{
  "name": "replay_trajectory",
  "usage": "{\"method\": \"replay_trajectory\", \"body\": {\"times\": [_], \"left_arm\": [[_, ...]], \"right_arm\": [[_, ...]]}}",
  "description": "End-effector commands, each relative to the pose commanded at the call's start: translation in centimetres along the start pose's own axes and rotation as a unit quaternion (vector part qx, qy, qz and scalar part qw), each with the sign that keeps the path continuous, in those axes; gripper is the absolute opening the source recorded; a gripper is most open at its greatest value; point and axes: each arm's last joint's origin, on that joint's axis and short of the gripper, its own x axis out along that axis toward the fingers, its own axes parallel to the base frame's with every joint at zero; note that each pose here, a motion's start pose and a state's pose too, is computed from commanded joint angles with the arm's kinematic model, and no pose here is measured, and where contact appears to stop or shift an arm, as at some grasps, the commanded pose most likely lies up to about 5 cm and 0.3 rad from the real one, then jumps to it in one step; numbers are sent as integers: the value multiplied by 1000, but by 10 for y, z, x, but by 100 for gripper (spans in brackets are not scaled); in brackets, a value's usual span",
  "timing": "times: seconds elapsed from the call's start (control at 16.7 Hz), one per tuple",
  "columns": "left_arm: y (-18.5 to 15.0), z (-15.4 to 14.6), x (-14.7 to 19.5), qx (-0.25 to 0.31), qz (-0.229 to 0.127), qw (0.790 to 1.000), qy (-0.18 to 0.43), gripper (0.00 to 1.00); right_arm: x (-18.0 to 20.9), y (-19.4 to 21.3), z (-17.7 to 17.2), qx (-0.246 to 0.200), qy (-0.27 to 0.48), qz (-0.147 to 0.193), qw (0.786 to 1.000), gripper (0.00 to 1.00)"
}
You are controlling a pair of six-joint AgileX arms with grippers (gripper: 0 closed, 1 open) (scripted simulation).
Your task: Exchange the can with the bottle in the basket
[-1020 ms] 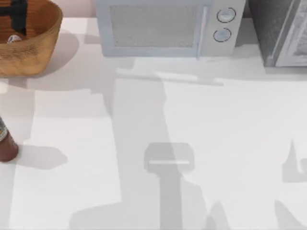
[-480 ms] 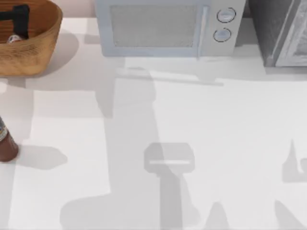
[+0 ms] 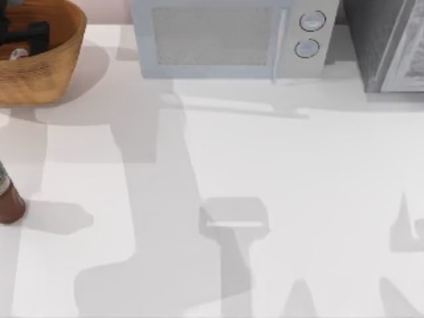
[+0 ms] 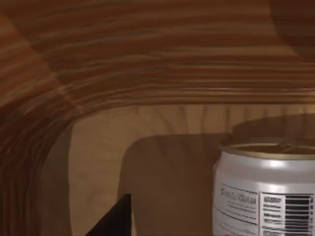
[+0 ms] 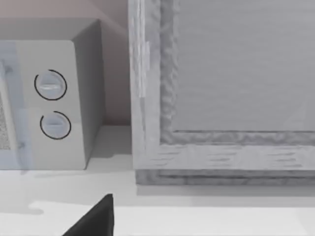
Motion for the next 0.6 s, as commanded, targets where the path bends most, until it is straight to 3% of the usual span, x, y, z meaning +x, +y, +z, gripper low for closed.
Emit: {"method": "replay_trajectory", "body": {"times": [0.3,0.6], "left_arm": [[0,-1,8,0,0,1000,0,100],[0,-1,8,0,0,1000,0,62]], "right_arm": [[0,0,0,0,0,0,1000,100],[0,0,0,0,0,0,1000,100]]}}
